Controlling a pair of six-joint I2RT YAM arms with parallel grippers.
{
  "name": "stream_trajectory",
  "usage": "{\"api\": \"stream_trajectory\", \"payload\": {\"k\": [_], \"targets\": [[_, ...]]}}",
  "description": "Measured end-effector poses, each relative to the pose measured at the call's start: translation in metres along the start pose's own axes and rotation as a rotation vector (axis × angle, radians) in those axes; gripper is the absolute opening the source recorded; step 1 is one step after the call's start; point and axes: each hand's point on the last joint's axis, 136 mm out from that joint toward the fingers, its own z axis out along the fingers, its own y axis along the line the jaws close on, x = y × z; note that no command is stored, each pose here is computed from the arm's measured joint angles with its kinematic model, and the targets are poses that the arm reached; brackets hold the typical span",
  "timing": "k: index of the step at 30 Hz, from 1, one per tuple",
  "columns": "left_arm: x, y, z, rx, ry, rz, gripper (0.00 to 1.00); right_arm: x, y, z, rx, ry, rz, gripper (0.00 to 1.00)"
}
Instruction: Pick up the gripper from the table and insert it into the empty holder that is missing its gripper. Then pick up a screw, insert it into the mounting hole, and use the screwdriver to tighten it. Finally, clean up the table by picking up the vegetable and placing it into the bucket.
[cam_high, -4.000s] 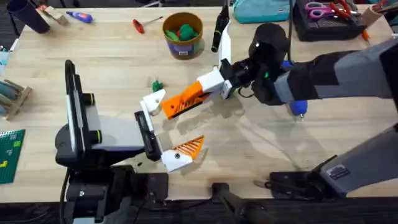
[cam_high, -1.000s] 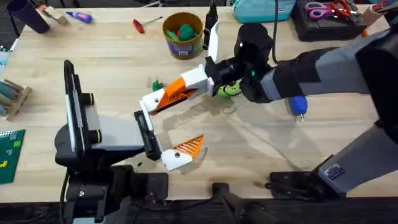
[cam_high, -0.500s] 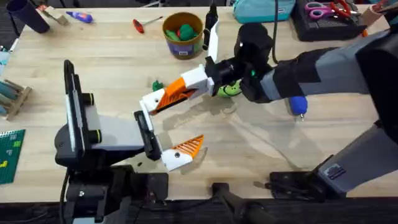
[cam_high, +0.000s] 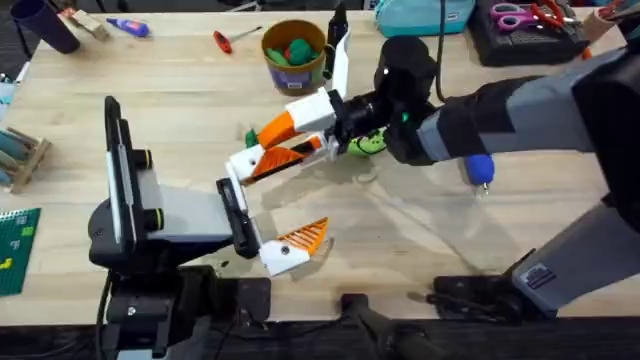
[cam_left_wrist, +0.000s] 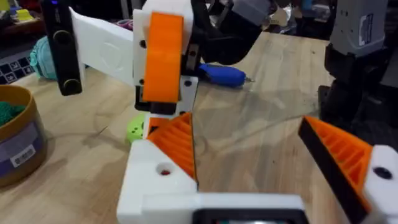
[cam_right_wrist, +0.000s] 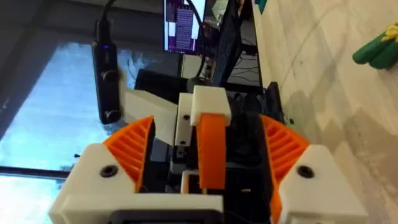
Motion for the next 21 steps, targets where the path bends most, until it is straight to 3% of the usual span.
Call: {"api": "stream_trajectory", "payload": {"k": [14, 21], "targets": [[0.0, 0.0, 0.0, 0.0, 0.0, 0.0, 0.985, -0.004, -0.001, -0.003, 0.005, -0.022, -0.042, 0.837], [0.0, 0.0, 0.0, 0.0, 0.0, 0.001, 0.985, -0.017, 0.004, -0.03, 0.052, -0.091, -0.028, 0.837]]}}
